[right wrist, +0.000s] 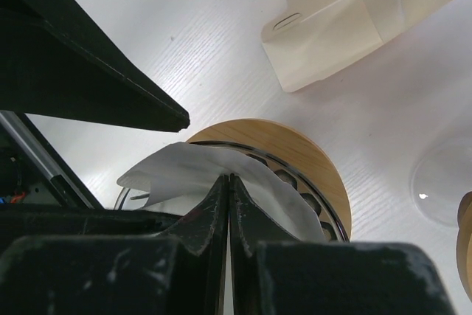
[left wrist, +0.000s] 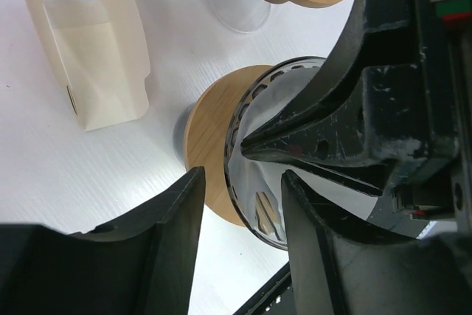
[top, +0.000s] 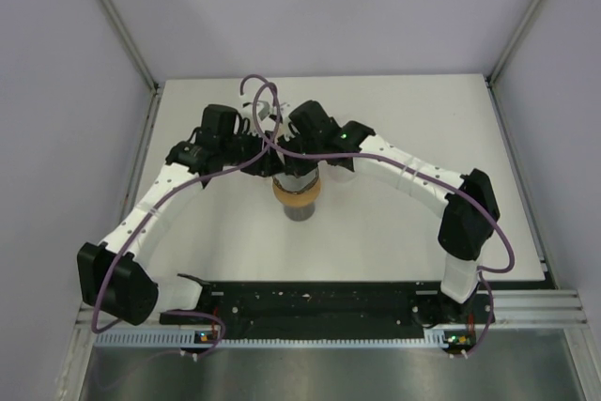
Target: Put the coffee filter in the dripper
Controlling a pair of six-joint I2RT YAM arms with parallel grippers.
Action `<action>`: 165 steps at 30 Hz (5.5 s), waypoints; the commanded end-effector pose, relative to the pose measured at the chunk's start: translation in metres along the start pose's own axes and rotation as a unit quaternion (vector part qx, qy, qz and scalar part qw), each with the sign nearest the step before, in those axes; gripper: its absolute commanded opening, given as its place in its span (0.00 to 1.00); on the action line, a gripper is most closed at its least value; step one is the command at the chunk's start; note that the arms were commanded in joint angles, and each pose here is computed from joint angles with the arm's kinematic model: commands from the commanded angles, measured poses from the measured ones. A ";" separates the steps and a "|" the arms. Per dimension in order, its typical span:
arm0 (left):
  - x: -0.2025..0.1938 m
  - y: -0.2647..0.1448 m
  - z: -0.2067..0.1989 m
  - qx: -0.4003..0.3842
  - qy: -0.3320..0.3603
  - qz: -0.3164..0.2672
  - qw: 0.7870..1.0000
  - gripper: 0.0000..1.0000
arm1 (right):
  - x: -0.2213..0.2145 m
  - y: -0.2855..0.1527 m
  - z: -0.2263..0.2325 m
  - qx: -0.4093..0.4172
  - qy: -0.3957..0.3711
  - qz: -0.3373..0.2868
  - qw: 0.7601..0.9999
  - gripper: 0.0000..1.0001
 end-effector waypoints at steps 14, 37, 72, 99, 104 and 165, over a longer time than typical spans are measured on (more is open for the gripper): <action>0.000 0.006 0.002 -0.010 0.050 0.016 0.999 0.00 | 0.008 -0.008 -0.002 0.003 -0.005 -0.026 1.000 0.00; 0.012 -0.012 -0.010 -0.025 0.054 0.010 0.998 0.48 | 0.005 -0.017 0.001 0.025 -0.018 -0.017 0.999 0.00; 0.026 -0.047 0.017 -0.016 -0.014 -0.046 0.999 0.63 | -0.006 -0.012 0.030 -0.019 -0.088 0.056 0.994 0.00; 0.002 -0.040 0.028 -0.049 -0.126 -0.029 0.990 0.54 | -0.032 0.048 0.022 -0.046 -0.072 0.145 0.986 0.00; 0.009 -0.056 0.020 -0.067 -0.102 -0.039 0.992 0.58 | -0.032 0.049 0.017 -0.035 -0.064 0.145 0.987 0.00; 0.018 -0.047 0.017 -0.046 -0.033 -0.035 0.998 0.70 | 0.033 -0.160 -0.050 -0.140 0.021 -0.172 0.975 0.25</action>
Point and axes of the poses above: each gripper's point midway between its finger pads, its own y axis out along the fingers, its own z axis along the line the jaws close on, x = y × z, the point moved 10 cm from there along -y, back along the fingers, and after that the axes turned 3 degrees about -y, right-handed, at the moved point
